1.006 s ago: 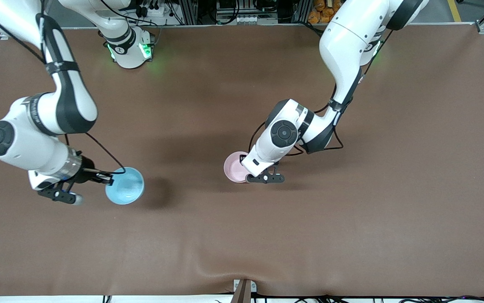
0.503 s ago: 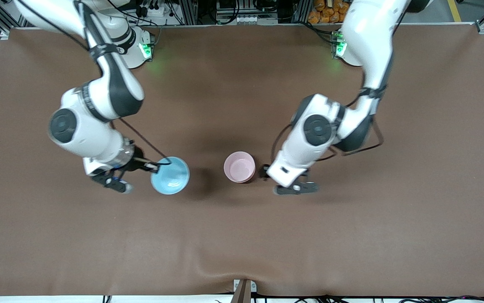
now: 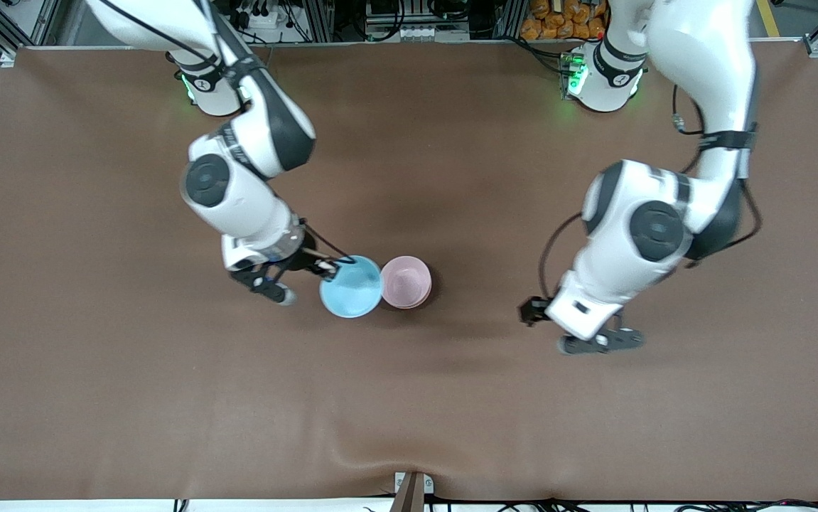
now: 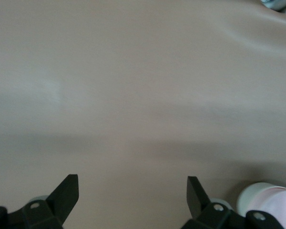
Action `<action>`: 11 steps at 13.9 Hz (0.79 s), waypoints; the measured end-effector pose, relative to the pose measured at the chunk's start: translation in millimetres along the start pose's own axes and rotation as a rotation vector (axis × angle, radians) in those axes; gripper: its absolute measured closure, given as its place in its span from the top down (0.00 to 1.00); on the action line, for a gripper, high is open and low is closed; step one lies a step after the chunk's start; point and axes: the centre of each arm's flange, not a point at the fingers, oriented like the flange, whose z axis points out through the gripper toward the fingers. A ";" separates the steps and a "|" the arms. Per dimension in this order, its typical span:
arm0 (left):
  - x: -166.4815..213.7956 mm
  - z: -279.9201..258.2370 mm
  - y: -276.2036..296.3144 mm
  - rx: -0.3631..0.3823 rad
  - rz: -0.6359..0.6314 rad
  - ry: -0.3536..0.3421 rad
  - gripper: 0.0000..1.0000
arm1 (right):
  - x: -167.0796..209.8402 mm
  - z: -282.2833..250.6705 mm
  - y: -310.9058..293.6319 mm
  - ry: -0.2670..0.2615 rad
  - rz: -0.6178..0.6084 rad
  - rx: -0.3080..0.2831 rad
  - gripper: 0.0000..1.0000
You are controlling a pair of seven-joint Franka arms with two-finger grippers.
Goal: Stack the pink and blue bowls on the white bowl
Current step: 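Carry the blue bowl onto the pink bowl while the left gripper withdraws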
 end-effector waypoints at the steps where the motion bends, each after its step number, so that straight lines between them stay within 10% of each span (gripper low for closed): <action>1: 7.1 -8.1 -23.0 0.004 -0.002 -0.004 1.00 | -11.5 14.0 -5.9 -0.001 0.020 0.005 0.03; 11: 11.0 -122.9 -165.6 -0.005 0.041 -0.030 1.00 | -59.3 109.0 -15.7 -0.004 0.065 0.012 0.03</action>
